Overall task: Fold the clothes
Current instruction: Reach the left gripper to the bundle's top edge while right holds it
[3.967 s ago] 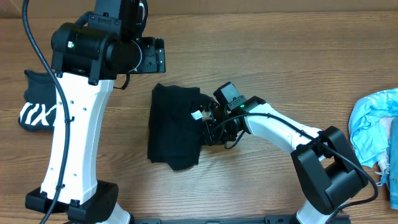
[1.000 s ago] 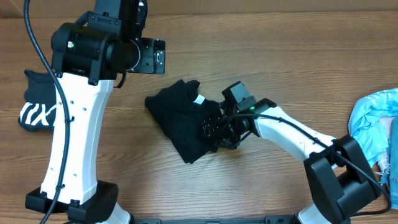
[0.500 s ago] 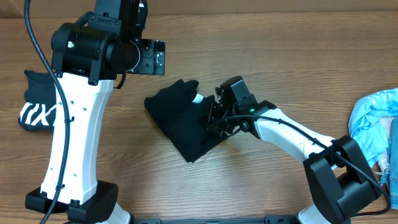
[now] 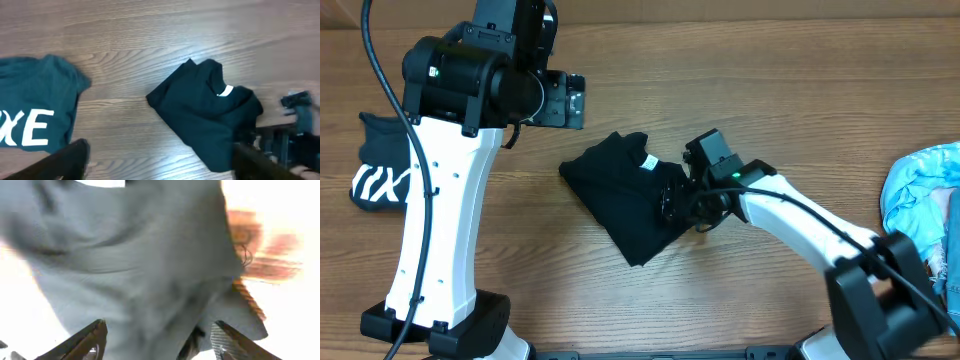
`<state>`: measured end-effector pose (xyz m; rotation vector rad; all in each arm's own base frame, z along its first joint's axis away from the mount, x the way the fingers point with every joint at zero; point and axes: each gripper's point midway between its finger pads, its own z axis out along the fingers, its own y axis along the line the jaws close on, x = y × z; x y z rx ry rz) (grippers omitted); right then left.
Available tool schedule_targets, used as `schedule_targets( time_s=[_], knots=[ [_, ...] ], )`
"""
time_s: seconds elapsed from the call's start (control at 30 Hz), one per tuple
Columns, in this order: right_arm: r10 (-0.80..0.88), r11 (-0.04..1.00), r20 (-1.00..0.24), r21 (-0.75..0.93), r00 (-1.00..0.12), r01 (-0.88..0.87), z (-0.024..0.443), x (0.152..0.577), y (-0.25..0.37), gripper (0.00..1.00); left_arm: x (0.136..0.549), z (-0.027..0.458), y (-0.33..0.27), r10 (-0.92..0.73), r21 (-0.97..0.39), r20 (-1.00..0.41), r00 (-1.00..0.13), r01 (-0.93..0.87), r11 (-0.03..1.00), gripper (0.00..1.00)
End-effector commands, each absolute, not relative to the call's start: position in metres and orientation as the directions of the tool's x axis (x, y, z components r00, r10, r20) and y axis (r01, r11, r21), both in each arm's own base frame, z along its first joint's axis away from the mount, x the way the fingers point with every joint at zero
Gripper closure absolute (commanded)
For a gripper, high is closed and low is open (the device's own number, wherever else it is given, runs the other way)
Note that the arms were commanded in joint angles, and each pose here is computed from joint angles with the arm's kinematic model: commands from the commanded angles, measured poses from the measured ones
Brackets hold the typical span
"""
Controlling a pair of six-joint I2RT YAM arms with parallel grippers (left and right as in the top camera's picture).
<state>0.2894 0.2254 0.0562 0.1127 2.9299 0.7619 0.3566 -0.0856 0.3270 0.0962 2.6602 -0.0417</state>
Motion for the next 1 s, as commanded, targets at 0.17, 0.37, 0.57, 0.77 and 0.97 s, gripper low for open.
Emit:
schedule_targets(
  time_s=[0.17, 0.37, 0.57, 0.77, 0.97],
  knots=[
    [0.100, 0.748, -0.096, 0.664, -0.990, 0.011, 0.118, 0.285, 0.228, 0.95, 0.369, 0.205, -0.155, 0.587, -0.174, -0.308, -0.748, 0.651, 0.739, 0.71],
    [0.095, 0.733, -0.066, 0.680, -0.993, 0.025, 0.102, 0.288, 0.252, 0.91, 0.402, 0.099, -0.179, 0.655, -0.265, -0.224, -0.722, 0.692, 0.672, 0.96],
    [0.055, 0.751, -0.016, 0.659, -0.998, 0.031, 0.071, 0.281, 0.268, 0.89, 0.403, 0.027, -0.180, 0.700, -0.310, -0.121, -0.703, 0.697, 0.647, 0.96],
    [0.089, 0.797, 0.141, 0.583, -0.986, 0.155, 0.029, 0.265, 0.264, 0.91, 0.484, -0.001, -0.155, 0.444, -0.102, -0.235, -0.865, 0.476, 0.873, 0.96],
    [0.166, 0.873, 0.115, 0.445, -0.979, 0.200, 0.012, 0.266, 0.238, 0.86, 0.523, 0.034, -0.125, 0.275, -0.116, -0.332, -0.902, 0.328, 0.937, 0.96]
  ],
)
